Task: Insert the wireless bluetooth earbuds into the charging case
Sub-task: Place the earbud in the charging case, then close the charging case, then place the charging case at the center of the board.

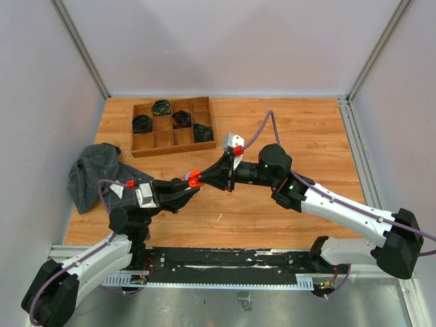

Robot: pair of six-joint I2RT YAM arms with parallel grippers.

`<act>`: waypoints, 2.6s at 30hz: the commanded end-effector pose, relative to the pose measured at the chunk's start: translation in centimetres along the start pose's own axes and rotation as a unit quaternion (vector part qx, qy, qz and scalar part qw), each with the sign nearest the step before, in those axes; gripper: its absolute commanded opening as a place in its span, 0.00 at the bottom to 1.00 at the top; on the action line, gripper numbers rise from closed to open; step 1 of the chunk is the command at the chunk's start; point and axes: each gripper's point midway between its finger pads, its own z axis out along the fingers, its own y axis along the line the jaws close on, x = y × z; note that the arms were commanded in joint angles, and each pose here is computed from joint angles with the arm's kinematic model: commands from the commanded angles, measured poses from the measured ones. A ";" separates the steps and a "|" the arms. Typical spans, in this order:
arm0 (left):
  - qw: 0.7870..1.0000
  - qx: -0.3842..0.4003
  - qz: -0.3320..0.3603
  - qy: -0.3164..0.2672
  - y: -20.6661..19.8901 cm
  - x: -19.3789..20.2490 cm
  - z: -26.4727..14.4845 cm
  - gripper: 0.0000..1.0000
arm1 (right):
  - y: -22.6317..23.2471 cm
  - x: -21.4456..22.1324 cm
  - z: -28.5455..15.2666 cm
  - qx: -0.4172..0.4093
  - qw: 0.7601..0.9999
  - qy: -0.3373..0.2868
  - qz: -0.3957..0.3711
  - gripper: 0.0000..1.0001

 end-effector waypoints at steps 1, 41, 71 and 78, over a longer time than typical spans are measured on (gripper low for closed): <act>1.000 0.005 0.005 -0.020 -0.4 -0.8 -0.2 0.00 | 1.4 -0.3 0.5 -0.028 1.000 -0.012 -0.002 0.11; 0.996 0.076 -0.035 0.039 -2.9 1.2 -0.4 0.00 | 1.7 3.6 -1.6 -0.095 0.994 0.047 -0.040 0.90; 0.949 -0.156 -0.211 0.172 3.3 8.1 -1.9 0.01 | -2.7 6.6 -4.8 0.046 0.990 0.123 -0.058 0.93; 0.871 -0.319 -0.296 0.229 5.7 11.2 -5.5 0.03 | -6.0 9.7 -7.9 0.163 0.973 0.160 -0.040 0.96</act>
